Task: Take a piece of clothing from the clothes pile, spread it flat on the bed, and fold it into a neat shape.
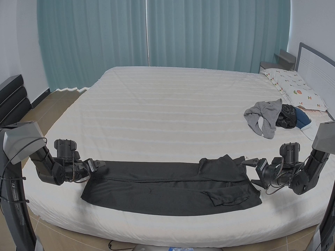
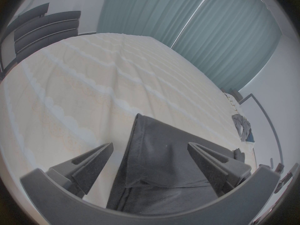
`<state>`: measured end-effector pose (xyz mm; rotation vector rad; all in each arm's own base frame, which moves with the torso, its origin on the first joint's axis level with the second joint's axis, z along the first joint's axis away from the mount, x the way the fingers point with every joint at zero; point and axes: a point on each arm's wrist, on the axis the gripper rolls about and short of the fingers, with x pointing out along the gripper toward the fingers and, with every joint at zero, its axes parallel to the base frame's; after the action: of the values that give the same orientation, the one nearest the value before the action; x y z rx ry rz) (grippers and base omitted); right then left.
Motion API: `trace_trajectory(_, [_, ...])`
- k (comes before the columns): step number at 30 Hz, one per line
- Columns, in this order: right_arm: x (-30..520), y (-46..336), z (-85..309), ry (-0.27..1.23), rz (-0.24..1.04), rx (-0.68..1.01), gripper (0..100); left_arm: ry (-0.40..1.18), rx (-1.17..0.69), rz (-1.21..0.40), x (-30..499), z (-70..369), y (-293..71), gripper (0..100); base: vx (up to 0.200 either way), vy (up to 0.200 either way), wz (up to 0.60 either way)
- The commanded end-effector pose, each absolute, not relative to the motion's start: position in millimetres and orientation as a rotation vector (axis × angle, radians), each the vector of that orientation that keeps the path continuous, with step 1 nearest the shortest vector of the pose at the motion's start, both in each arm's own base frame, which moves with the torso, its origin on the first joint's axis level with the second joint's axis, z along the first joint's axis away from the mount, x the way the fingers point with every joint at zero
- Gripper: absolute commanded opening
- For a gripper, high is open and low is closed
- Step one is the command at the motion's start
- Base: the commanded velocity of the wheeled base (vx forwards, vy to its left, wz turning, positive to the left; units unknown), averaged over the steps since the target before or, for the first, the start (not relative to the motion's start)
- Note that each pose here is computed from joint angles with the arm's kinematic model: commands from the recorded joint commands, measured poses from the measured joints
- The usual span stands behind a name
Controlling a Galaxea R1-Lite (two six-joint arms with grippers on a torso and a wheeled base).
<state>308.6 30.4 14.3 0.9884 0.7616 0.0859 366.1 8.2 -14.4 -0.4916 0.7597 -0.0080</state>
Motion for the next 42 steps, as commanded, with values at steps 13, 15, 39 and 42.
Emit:
trace_trajectory(13, [305.7,34.0,12.8,0.777,0.092,0.984,100,0.766,-0.451,-0.038,354.7,-27.0,-4.9,0,0.0,0.0,0.0])
trace_trajectory(15, [305.3,34.4,12.1,0.781,0.092,0.983,100,0.766,-0.451,-0.038,354.7,-27.0,-4.9,0,0.0,0.0,0.0])
trace_trajectory(39, [306.5,30.3,13.5,0.768,0.083,0.989,100,0.771,-0.455,-0.031,352.3,-27.4,-3.8,0,-0.05,0.0,0.0])
trace_trajectory(42, [306.5,29.8,13.5,0.768,0.081,0.99,100,0.769,-0.456,-0.031,353.4,-27.3,-3.8,0,0.0,0.0,0.0])
